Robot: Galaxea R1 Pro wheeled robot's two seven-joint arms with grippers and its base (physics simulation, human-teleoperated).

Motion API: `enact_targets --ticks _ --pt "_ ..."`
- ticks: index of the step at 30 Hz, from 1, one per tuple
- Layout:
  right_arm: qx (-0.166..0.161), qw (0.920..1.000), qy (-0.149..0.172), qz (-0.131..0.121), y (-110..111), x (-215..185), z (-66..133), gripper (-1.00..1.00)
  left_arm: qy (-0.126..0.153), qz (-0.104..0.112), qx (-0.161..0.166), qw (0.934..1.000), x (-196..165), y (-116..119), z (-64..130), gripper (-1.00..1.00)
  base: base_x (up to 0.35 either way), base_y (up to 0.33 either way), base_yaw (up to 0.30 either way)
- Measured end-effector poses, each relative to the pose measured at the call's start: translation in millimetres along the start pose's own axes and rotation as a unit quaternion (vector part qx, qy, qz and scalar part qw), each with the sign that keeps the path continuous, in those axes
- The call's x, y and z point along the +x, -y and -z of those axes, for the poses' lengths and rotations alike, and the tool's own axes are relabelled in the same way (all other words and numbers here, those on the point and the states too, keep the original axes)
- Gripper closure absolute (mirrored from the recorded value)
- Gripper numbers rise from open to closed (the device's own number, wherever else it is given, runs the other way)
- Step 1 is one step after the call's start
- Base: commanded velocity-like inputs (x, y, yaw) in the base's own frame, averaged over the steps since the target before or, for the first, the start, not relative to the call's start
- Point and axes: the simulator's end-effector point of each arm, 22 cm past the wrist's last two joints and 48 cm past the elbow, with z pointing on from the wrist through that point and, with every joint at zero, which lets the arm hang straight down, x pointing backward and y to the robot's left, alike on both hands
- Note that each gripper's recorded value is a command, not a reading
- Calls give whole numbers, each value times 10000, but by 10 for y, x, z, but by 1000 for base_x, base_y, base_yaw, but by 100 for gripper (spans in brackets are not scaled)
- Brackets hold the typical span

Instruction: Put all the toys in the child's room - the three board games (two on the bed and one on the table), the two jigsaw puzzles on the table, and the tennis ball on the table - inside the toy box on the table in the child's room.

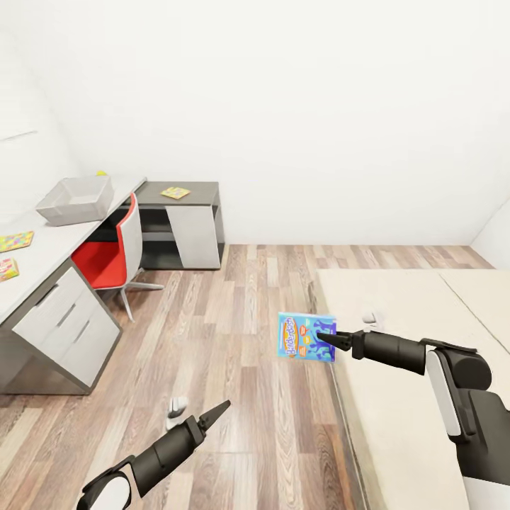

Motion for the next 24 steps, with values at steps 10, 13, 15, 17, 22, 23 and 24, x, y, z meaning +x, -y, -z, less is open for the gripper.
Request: enact_targets --ticks 10,13,15,17,22,23,24 --pt "5 10000 -3 -2 3 3 0 100 7 0 -31 10000 6 -25 7 -100 246 214 0" --pt "6 10000 -6 -8 6 7 -1 100 9 2 -34 10000 7 -28 7 -100 281 180 0" --pt "5 10000 -9 -11 8 9 0 100 9 2 -36 10000 8 -30 7 -100 288 167 0" --pt "5 10000 -10 -12 9 9 0 100 9 0 -38 10000 9 -31 7 -100 292 154 0" --pt "1 10000 -12 -13 8 10 1 100 6 -7 -44 10000 11 -34 7 -100 305 118 0" --pt "2 10000 -12 -12 9 10 1 100 6 -7 -44 10000 11 -34 7 -100 316 79 0" --pt "-1 10000 -11 -14 7 10 1 100 5 -9 -46 10000 11 -35 7 -100 320 63 0"
